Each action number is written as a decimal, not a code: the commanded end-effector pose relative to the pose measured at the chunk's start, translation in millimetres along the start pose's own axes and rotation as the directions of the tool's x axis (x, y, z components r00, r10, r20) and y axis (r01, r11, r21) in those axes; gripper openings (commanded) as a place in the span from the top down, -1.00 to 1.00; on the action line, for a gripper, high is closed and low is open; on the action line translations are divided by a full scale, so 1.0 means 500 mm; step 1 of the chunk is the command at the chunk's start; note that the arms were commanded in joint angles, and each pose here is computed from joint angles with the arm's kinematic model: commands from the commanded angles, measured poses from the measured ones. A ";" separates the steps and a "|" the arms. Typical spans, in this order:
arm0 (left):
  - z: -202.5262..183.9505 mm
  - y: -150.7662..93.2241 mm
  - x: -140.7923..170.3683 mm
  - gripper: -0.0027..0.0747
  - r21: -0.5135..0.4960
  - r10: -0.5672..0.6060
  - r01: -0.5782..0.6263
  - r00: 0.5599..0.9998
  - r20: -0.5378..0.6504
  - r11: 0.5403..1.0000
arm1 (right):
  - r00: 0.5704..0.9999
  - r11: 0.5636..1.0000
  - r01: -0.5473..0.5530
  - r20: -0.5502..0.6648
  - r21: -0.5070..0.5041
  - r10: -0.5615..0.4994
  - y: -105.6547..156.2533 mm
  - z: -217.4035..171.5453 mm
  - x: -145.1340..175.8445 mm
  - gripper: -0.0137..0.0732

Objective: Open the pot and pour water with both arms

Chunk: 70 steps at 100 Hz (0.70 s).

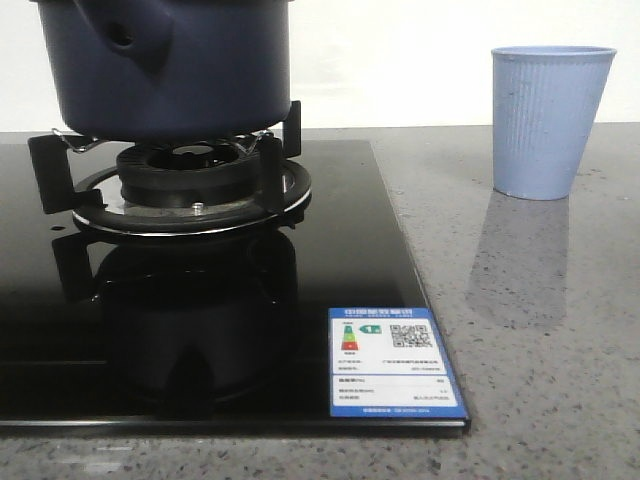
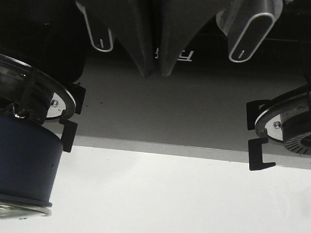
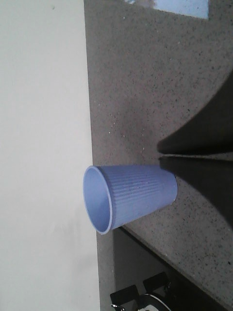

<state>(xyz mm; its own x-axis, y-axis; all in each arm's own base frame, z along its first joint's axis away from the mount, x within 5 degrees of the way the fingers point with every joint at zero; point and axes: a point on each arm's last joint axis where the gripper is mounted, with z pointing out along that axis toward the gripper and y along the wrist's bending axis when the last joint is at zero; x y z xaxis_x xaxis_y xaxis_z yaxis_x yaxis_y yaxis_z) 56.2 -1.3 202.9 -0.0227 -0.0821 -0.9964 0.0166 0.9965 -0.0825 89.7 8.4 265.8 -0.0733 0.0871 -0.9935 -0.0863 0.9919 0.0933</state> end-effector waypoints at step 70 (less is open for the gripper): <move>-0.001 0.001 0.006 0.98 0.001 -0.024 0.024 0.998 0.065 1.000 | 0.994 0.991 -0.091 0.077 0.098 0.083 -0.018 -0.001 -0.026 0.79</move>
<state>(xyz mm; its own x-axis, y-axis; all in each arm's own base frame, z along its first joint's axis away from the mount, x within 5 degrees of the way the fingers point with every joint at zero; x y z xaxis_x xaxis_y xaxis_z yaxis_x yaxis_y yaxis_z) 56.2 -1.3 202.9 -0.0227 -0.0821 -0.9964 0.0166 0.9965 -0.0825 90.0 5.2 267.3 -0.0558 0.1123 -0.9921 -0.0520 0.9920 0.1153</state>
